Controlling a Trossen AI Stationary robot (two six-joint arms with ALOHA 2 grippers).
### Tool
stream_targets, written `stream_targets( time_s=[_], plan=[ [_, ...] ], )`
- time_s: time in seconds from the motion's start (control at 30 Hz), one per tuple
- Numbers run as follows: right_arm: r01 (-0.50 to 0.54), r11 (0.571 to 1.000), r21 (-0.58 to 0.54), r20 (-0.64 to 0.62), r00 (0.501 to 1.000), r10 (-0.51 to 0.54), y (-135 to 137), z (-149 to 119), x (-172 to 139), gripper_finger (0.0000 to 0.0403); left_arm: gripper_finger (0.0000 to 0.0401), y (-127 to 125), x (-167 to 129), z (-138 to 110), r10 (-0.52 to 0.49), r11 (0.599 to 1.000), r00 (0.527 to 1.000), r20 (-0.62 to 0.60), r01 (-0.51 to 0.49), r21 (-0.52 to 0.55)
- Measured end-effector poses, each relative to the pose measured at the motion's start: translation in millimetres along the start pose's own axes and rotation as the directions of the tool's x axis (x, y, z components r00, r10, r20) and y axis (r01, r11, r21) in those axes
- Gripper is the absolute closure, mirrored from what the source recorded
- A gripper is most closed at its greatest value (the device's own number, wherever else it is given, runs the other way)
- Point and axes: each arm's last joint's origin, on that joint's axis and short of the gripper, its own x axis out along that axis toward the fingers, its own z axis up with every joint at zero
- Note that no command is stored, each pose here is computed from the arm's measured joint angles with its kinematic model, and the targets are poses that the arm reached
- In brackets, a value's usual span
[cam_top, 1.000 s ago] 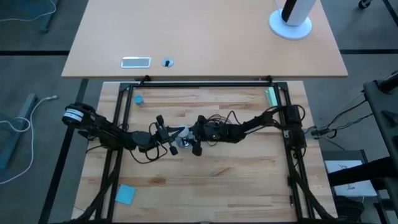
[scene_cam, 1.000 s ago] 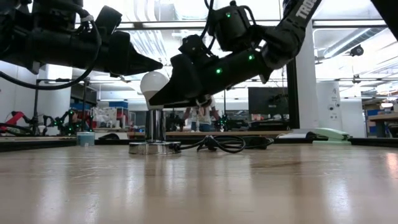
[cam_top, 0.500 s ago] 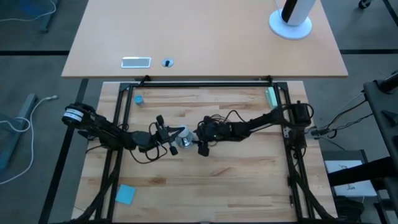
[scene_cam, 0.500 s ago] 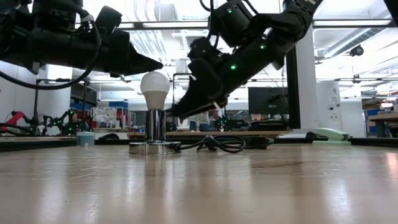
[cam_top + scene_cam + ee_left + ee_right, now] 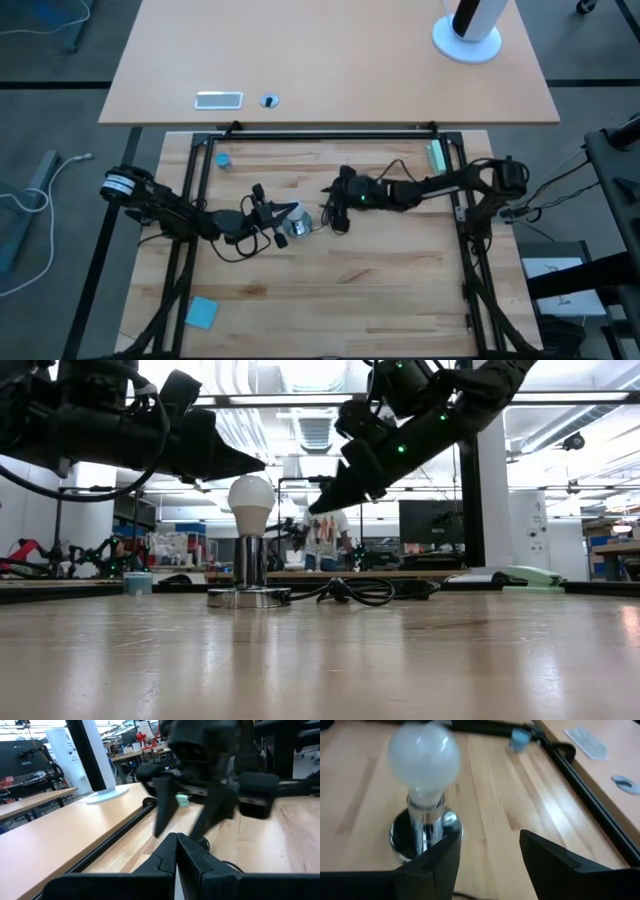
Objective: Screw lightbulb
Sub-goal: Insert the lightbulb into the lamp
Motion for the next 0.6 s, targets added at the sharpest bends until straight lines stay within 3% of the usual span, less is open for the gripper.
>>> stream_targets(
  time_s=[0.2, 0.6],
  plan=[
    [-0.164, 0.986, 0.033, 0.152, 0.976, 0.158, -29.9, 4.7, 1.2, 0.0202, 0.0401, -0.5, 2.9, 4.9, 0.008, 1.000, 1.000, 0.018, -0.008, -0.015],
    [-0.118, 0.993, -0.007, 0.180, 0.977, 0.117, -44.2, -13.6, 2.4, 0.0203, 0.0401, 0.8, 4.8, 6.5, 0.025, 0.998, 0.999, 0.021, -0.024, -0.053]
  ],
)
